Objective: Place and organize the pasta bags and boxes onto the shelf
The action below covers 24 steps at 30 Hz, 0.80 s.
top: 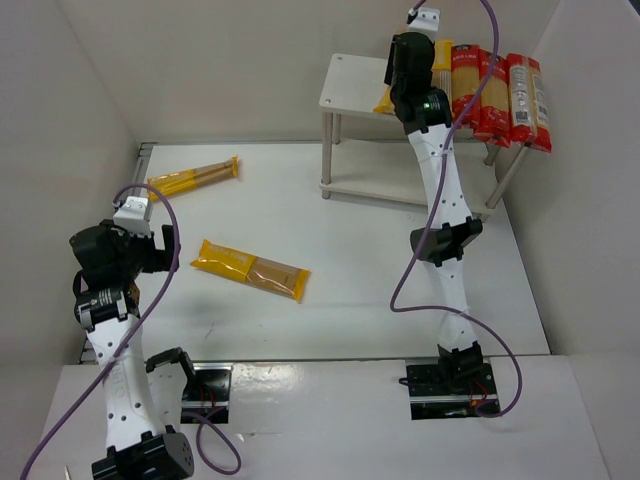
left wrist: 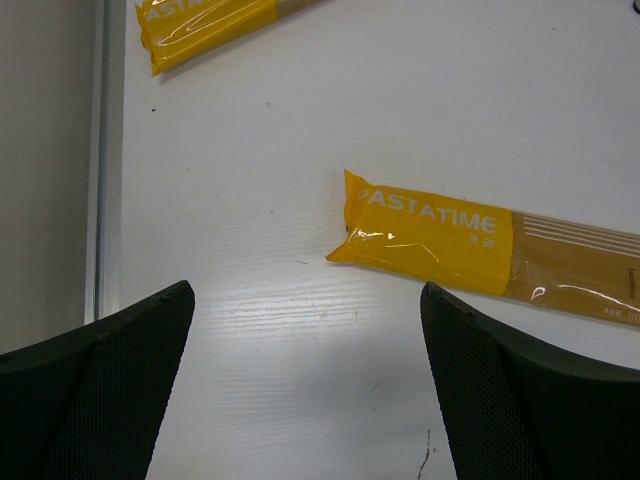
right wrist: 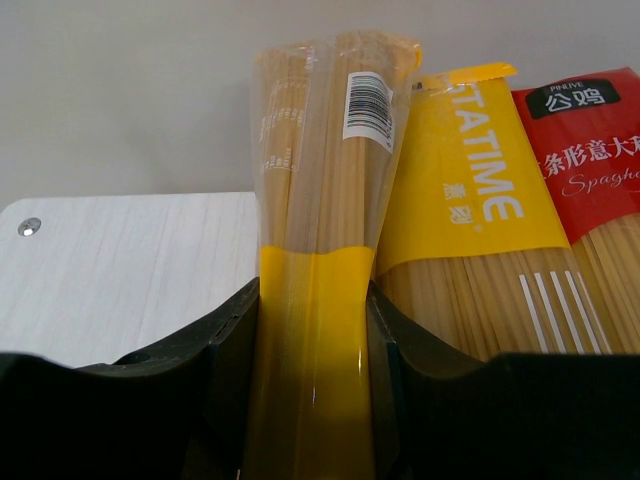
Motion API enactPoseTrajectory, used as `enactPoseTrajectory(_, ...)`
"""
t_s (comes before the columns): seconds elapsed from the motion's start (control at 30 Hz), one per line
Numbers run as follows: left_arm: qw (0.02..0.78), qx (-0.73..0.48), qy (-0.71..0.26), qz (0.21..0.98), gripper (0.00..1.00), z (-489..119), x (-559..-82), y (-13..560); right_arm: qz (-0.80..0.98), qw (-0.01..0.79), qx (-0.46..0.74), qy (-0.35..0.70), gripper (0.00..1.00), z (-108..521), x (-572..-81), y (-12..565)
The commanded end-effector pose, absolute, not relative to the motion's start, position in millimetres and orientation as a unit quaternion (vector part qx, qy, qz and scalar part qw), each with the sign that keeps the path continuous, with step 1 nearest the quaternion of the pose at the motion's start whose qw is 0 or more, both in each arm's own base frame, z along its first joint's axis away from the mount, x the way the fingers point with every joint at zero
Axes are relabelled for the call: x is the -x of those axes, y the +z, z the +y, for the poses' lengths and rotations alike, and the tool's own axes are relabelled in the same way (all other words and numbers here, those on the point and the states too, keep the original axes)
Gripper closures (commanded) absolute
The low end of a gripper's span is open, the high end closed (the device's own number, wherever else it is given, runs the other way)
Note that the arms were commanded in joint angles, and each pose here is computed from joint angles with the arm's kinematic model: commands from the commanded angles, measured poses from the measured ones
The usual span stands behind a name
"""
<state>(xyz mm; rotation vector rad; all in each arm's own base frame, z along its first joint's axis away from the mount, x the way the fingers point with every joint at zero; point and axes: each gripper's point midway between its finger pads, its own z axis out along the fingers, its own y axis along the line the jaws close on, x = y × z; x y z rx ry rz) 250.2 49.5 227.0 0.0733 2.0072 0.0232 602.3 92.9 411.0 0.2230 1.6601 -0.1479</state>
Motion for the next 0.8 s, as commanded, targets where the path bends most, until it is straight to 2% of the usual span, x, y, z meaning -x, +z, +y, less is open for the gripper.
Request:
enactPoseTrajectory(0.0, 0.549, -0.042, 0.007, 0.835, 0.01, 48, -255, 233, 0.692, 0.707, -0.132, -0.069, 0.72, 61, -586, 462)
enactPoseTrajectory(0.03, 0.549, -0.042, 0.007, 0.835, 0.01, 48, -255, 233, 0.695, 0.705, -0.127, -0.065, 0.58, 62, -582, 464)
enactPoseTrajectory(0.1, 0.549, -0.042, 0.007, 0.835, 0.01, 48, -255, 233, 0.695, 0.706, -0.127, -0.058, 0.42, 67, -578, 468)
enactPoseTrajectory(0.13, 0.549, -0.042, 0.007, 0.835, 0.01, 48, -255, 233, 0.695, 0.706, -0.124, -0.054, 0.30, 67, -573, 472)
enactPoseTrajectory(0.27, 0.549, -0.042, 0.007, 0.835, 0.01, 48, -255, 233, 0.696, 0.707, -0.116, -0.040, 0.02, 79, -562, 480)
enactPoseTrajectory(0.57, 0.549, -0.042, 0.007, 0.835, 0.01, 47, -253, 234, 0.681, 0.727, -0.087, 0.014, 0.00, 114, -501, 535)
enactPoseTrajectory(0.77, 0.542, -0.040, 0.003, 0.839, 0.01, 48, -255, 229, 0.703, 0.706, -0.070, 0.044, 0.00, 133, -473, 534)
